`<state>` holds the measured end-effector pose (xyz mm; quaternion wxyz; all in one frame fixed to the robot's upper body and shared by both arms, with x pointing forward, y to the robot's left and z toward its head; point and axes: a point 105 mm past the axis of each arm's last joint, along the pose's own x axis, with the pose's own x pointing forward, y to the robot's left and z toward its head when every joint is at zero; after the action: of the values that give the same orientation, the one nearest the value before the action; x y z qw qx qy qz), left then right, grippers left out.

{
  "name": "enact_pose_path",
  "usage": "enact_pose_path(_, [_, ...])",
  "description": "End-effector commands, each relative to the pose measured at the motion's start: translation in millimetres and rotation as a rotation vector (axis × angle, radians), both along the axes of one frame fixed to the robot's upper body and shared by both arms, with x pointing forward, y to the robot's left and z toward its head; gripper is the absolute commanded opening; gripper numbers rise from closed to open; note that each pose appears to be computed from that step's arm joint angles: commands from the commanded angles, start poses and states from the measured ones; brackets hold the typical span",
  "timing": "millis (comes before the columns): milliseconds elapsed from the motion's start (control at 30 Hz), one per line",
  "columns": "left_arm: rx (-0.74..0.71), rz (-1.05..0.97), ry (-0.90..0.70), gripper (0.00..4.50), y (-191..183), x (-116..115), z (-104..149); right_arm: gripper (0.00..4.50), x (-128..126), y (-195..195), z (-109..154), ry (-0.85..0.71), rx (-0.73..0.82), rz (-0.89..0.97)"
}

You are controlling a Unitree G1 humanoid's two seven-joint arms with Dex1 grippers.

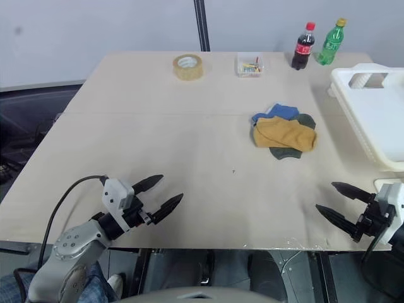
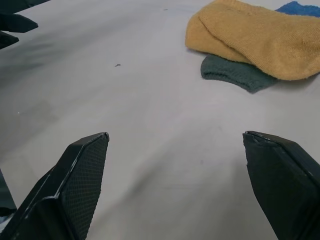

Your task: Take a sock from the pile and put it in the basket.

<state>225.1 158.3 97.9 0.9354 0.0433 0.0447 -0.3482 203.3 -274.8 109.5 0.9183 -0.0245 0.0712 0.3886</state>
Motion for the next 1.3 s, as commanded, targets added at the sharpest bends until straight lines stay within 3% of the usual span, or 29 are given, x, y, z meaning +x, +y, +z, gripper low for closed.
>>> enact_pose_path(33, [0.009, -0.029, -0.04, 4.5, -1.4, -4.9, 12.7, 4.44, -3.5, -2.1, 10.4, -0.041, -0.025, 0.008])
enact_pose_path(933, [0.011, -0.068, -0.055, 4.5, -0.6, -5.4, 13.1, 4.44, 13.9, 13.9, 8.3, -0.084, -0.029, 0.031])
enact_pose_path(1067, [0.004, -0.097, -0.062, 4.5, -2.6, -6.2, 15.3, 4.44, 33.7, 37.9, 18.0, -0.145, -0.044, 0.05])
enact_pose_path(1300, [-0.074, -0.236, -0.101, 4.5, -7.4, -11.8, 33.4, 4.44, 105.3, 101.2, 40.2, -0.319, -0.243, -0.061])
